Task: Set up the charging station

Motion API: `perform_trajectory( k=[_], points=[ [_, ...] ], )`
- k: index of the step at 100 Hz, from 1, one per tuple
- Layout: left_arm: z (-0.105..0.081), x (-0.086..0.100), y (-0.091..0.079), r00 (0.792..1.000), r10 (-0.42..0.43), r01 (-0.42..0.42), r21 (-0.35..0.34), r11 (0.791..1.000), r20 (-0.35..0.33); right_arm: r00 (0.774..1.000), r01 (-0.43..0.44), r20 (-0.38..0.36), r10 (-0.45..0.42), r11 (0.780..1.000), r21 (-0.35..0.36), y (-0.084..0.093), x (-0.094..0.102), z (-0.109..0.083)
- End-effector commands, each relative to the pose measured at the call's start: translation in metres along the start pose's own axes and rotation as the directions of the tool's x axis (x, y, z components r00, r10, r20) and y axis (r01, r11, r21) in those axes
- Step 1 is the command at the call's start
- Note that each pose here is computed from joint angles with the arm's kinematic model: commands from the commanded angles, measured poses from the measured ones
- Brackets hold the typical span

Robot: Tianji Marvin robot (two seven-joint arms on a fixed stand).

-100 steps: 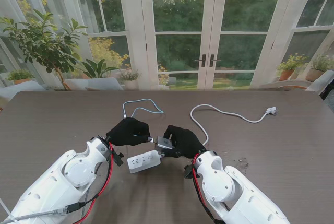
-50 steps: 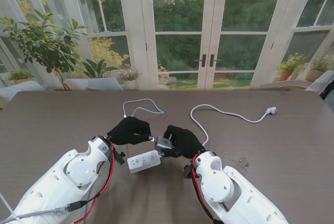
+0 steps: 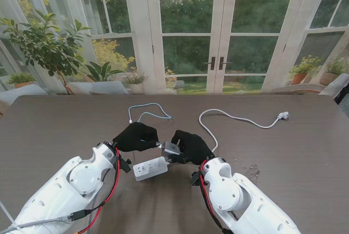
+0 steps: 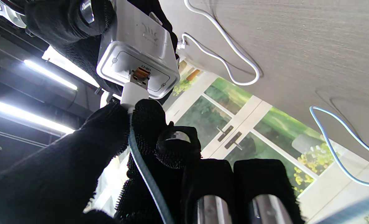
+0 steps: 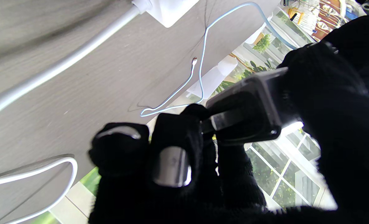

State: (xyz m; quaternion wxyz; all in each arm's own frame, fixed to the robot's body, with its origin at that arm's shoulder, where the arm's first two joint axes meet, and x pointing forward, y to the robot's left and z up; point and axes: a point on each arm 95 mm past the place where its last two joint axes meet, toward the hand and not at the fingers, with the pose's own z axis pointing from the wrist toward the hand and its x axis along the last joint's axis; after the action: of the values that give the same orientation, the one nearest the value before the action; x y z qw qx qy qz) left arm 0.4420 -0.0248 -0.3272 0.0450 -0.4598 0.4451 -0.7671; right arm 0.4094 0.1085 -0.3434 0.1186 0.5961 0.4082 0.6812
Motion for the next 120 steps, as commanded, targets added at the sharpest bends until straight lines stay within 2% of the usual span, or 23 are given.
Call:
perform_trajectory(
  k=[1,39,120],
  points=[
    [0.0021,0.0020,0.0047,1.000,-0.010,0.010,-0.021,1.000,-0.004,1.000,-0.009,-0.010,0.009,1.000,0.011,-0.0035,0.0058,0.0013],
    [0.0031,0.0015,0.0070,1.000,-0.021,0.021,-0.041,0.999,-0.001,1.000,-0.015,-0.015,0.015,1.000,-0.008,-0.0035,0.0072,0.0020],
    [0.0112,-0.0001,0.0140,0.999,-0.052,0.052,-0.019,0.998,0.013,0.999,-0.045,-0.015,0.044,0.998,-0.042,-0.0068,0.0114,-0.0009]
  ],
)
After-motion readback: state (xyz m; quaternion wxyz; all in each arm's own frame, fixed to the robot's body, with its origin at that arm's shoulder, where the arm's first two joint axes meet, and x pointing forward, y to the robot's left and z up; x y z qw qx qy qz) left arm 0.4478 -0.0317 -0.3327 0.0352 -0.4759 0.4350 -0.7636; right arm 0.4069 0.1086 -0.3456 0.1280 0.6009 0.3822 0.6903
